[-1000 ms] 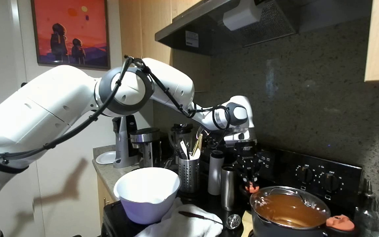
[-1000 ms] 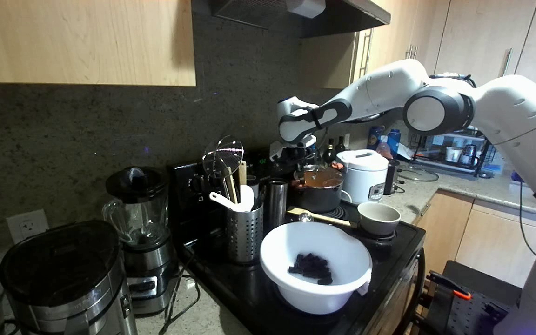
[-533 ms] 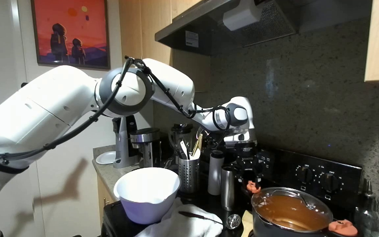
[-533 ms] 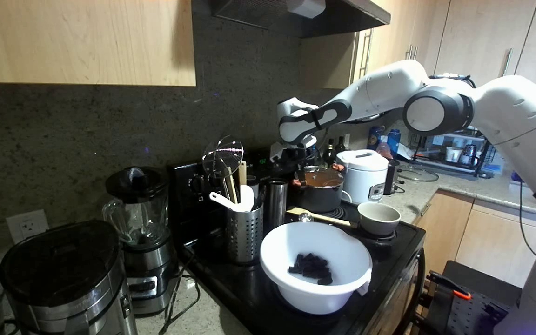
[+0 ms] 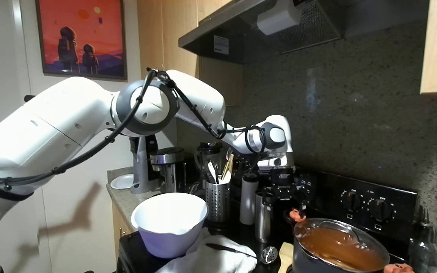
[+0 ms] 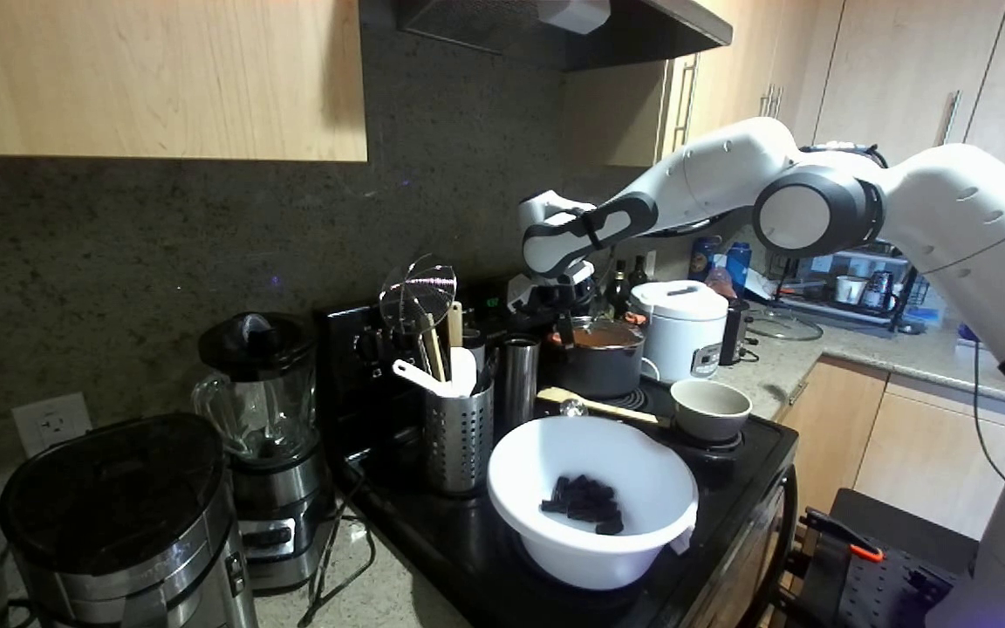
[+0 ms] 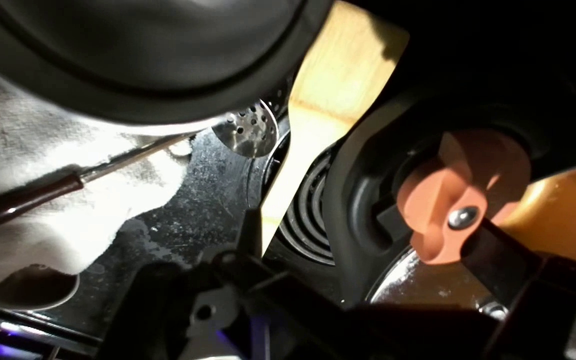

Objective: Turn the pot counter clockwise

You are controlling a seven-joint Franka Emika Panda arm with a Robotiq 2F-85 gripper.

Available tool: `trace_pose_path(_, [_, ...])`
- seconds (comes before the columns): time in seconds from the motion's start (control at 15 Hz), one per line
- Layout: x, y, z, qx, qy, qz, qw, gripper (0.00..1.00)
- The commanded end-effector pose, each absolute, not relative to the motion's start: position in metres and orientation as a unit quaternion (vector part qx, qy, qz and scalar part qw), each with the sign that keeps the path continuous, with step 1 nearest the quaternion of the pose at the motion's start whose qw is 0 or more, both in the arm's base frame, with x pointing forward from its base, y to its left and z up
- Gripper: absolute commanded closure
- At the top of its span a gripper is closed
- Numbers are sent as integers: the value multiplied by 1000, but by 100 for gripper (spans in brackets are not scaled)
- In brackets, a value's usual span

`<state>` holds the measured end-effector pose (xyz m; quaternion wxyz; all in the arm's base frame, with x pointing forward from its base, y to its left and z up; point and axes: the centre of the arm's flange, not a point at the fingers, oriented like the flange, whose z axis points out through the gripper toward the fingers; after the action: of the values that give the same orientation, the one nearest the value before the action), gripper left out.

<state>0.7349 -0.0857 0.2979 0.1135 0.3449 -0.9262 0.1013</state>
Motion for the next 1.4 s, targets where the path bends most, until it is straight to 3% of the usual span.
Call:
trace_pose_path(0.0, [728,-79,306,355,-924,89,114,0])
trace_pose_path(0.73, [721,-85,358,377,-913,120,100,0])
trace_pose_path(1.33, [705,-135,386,535,-833,94,107,0])
